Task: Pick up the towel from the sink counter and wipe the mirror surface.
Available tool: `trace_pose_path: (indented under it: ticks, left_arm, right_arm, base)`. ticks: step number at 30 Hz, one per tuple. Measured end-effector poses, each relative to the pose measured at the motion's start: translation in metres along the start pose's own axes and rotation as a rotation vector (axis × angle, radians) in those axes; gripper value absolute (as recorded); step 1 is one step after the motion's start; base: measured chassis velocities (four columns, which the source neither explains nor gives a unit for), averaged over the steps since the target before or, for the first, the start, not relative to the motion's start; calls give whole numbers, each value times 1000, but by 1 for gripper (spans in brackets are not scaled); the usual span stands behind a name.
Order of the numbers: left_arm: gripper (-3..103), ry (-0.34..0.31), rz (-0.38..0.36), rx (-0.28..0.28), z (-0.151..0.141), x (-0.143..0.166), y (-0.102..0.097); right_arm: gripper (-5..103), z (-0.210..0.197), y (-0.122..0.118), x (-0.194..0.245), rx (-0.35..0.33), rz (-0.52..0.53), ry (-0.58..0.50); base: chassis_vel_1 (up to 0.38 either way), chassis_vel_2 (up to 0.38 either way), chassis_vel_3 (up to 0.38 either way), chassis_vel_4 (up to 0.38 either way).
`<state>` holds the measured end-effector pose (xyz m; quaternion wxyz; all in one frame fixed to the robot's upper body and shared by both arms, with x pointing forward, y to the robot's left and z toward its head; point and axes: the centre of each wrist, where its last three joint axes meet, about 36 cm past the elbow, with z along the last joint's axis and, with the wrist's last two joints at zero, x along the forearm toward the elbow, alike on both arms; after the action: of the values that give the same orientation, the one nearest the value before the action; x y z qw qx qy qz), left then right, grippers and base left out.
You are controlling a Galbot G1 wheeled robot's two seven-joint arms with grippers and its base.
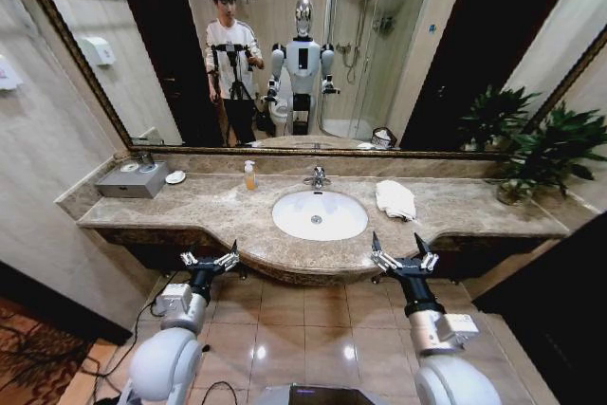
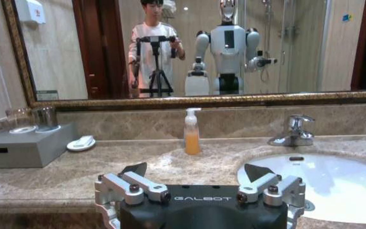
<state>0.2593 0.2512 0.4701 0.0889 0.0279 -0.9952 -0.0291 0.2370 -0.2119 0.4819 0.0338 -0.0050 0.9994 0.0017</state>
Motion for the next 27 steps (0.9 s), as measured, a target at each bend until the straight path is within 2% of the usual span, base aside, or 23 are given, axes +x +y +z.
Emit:
trace_pose_path:
  ticks: [20,27]
  left_arm:
    - [100,0,0,0,0,0,0]
    - [100,0,0,0,0,0,0]
  right_arm:
    - [100,1,0,-1,7,-23,-10]
    - [100,1,0,1,6,-22,-11]
  base:
    - [0,0,0,0]
    - [-133,118,136,-132]
